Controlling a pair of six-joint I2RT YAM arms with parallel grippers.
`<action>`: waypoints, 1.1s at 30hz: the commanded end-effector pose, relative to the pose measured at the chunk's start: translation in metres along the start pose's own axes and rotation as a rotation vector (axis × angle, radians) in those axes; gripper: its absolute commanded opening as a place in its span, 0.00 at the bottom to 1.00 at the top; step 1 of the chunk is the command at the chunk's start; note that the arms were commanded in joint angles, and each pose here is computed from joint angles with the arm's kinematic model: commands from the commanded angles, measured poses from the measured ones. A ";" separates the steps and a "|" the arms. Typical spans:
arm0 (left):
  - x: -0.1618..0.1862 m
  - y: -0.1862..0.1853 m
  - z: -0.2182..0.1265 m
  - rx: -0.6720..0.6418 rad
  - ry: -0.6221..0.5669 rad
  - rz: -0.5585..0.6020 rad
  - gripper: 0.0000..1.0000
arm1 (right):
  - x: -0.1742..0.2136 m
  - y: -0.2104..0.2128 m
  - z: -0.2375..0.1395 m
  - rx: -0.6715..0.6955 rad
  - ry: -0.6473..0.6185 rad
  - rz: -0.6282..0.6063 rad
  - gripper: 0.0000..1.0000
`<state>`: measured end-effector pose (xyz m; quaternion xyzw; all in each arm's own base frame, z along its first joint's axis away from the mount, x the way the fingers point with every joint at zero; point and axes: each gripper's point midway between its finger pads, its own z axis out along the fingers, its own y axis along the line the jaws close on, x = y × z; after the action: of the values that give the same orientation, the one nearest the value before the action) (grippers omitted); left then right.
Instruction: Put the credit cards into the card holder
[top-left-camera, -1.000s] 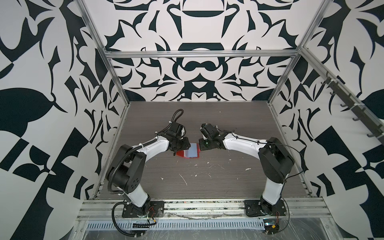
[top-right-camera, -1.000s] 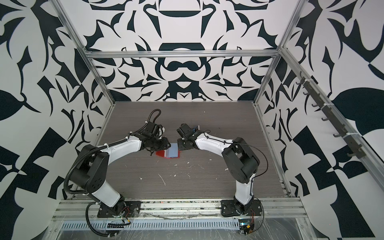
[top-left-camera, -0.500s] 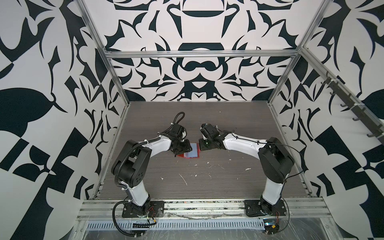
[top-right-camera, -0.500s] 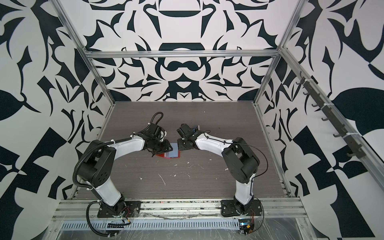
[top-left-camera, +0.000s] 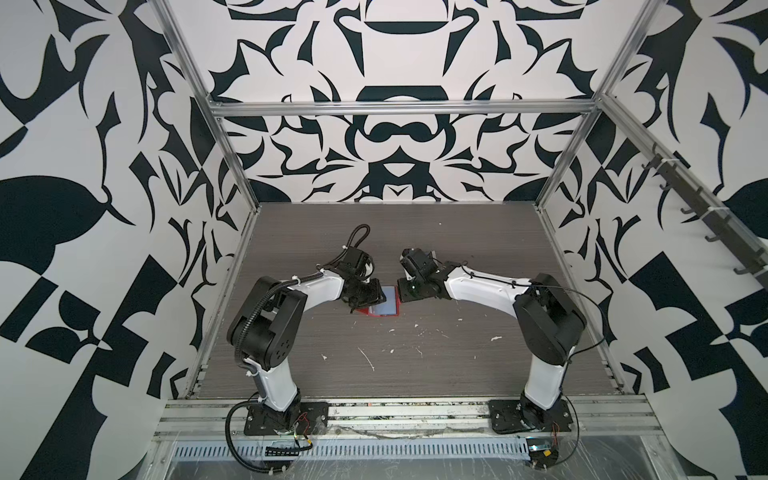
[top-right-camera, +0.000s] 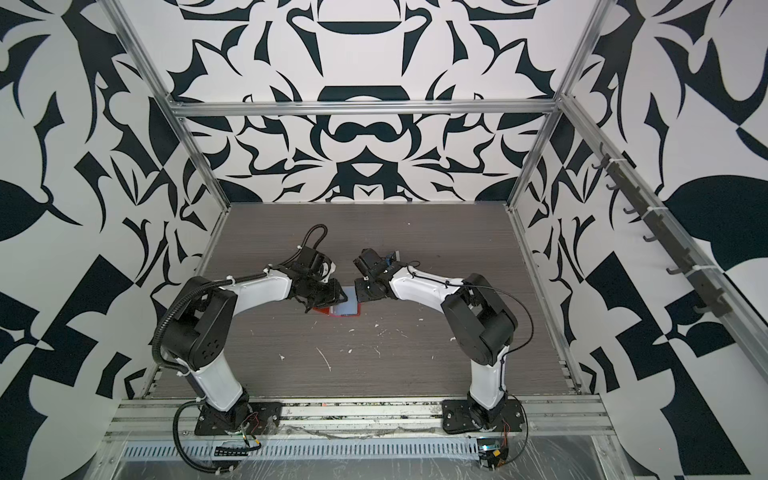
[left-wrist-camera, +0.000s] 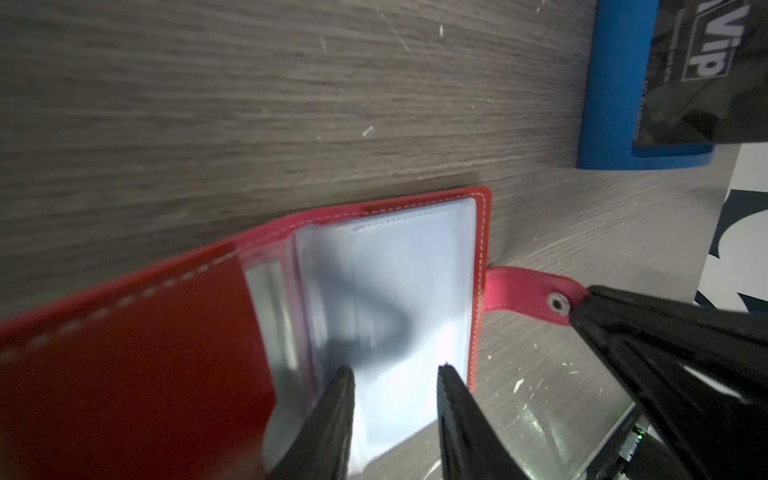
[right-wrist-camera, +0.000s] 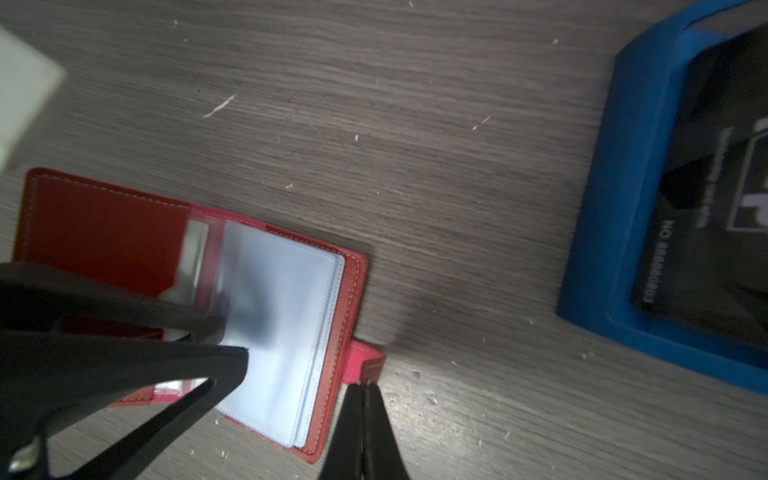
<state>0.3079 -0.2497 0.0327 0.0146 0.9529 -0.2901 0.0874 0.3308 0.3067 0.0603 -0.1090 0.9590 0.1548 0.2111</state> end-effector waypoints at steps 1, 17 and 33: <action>-0.002 -0.002 0.005 0.020 0.014 -0.014 0.35 | -0.003 0.005 -0.002 -0.016 -0.015 0.005 0.00; -0.002 -0.003 0.009 0.036 0.013 -0.021 0.25 | -0.003 0.008 0.001 -0.037 -0.014 0.012 0.00; -0.002 -0.007 0.018 0.075 0.029 -0.034 0.24 | 0.000 0.010 0.006 -0.048 -0.008 0.021 0.00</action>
<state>0.3121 -0.2635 0.0304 0.0118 0.9418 -0.3263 0.0804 0.3307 0.3131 0.0575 -0.1073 0.9566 0.1719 0.2093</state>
